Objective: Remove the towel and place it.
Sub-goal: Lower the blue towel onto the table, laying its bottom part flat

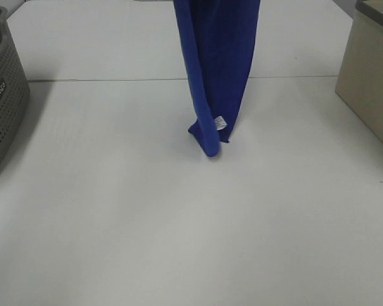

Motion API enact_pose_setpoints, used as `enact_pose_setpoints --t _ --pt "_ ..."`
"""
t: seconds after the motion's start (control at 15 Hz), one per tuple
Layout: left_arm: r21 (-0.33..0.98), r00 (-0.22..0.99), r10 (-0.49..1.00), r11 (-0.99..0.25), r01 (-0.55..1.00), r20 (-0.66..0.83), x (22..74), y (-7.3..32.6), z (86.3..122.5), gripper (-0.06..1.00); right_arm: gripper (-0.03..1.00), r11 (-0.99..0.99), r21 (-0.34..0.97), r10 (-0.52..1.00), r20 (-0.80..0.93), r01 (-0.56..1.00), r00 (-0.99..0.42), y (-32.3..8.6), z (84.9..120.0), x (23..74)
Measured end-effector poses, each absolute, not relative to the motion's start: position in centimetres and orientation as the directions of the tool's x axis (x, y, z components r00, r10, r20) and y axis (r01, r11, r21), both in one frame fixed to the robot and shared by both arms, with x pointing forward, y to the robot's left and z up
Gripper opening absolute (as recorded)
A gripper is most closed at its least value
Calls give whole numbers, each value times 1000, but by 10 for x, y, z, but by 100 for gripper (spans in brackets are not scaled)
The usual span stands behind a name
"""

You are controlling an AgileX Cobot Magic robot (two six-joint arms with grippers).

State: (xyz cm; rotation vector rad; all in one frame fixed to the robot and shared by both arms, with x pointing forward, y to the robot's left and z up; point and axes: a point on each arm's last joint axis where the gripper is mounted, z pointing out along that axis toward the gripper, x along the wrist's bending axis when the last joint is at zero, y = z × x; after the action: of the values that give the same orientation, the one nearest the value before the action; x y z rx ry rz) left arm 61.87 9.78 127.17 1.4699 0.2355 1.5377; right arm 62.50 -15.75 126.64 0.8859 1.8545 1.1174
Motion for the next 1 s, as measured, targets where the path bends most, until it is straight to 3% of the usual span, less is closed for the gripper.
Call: enact_pose_setpoints --t 0.4,0.53,1.0 --pt "635 51 761 -501 -588 647 661 132 1255 0 2 398 918 852 -370 -2 -372 -150 1255 657" --pt "631 29 760 -517 -578 649 685 145 1233 0 2 418 906 848 -417 -68 -326 -146 1244 675" --pt "547 -76 743 -554 -628 665 721 137 1229 0 2 480 856 820 -516 -192 -248 -140 1220 705"
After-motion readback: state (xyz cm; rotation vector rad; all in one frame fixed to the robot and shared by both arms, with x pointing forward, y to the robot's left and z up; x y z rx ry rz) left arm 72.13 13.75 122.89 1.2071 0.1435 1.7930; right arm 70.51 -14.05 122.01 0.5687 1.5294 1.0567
